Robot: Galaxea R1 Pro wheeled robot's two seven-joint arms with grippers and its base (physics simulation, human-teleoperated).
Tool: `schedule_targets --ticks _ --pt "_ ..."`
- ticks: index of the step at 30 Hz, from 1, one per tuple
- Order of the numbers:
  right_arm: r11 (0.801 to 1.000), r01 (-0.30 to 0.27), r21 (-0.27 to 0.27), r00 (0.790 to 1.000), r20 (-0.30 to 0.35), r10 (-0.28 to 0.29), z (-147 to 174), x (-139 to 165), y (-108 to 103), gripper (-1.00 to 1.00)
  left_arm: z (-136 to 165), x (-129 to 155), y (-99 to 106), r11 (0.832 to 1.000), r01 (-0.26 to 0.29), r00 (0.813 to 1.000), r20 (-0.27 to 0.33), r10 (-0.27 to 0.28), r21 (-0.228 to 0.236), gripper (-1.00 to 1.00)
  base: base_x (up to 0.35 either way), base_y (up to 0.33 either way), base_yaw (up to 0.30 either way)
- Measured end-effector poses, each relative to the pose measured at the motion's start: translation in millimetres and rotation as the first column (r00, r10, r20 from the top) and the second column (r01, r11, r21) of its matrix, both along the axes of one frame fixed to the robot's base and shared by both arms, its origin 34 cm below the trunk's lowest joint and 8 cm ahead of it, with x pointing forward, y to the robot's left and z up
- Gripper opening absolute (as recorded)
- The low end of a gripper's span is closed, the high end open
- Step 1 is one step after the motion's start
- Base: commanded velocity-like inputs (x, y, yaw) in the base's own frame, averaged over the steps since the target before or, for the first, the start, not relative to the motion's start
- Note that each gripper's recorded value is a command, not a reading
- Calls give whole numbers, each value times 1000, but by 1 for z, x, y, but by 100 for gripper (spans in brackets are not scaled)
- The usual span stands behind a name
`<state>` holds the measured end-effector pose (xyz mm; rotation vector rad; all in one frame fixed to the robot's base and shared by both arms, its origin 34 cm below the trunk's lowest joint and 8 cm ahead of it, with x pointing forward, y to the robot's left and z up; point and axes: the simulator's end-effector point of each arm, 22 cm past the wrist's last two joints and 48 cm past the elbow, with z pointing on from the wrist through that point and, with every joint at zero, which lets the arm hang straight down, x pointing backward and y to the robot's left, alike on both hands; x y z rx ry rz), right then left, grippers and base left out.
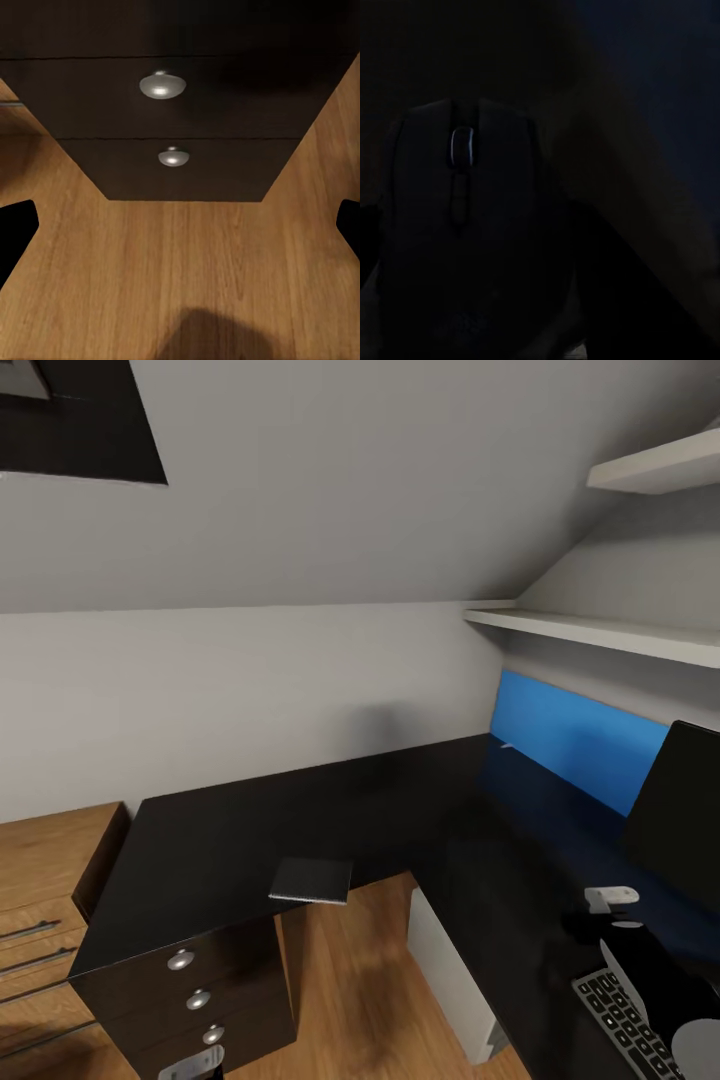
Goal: In the bedroom, organize the workspace by keeping the computer under the desk, ensuring the monitor is on the desk, placing the keyboard on the desk next to the monitor, placing the mouse on the desk next to the keyboard, moving the folder from the swivel chair onto the desk next to the mouse, stacking the notebook on top of the folder with the pen on top of the notebook, and positioning the swivel chair next to the desk.
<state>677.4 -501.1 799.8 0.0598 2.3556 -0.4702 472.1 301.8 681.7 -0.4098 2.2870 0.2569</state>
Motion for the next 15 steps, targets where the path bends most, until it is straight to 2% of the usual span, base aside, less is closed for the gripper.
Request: schedule_targets --ticks 5,9,15 --pt "1000 12 -1 1000 -22 -12 -7 -6 -3 -100 0 0 -1 1000 0 1000 -1 0 -1 100 -164 0 0" --pt "999 44 -22 998 -46 -45 -14 -16 -12 -100 0 0 0 1000 0 1000 0 0 -1 100 -21 0 0" --pt "998 48 -26 998 -47 -50 -14 -17 -13 -100 0 0 0 1000 0 1000 1 0 0 100 -2 0 0"
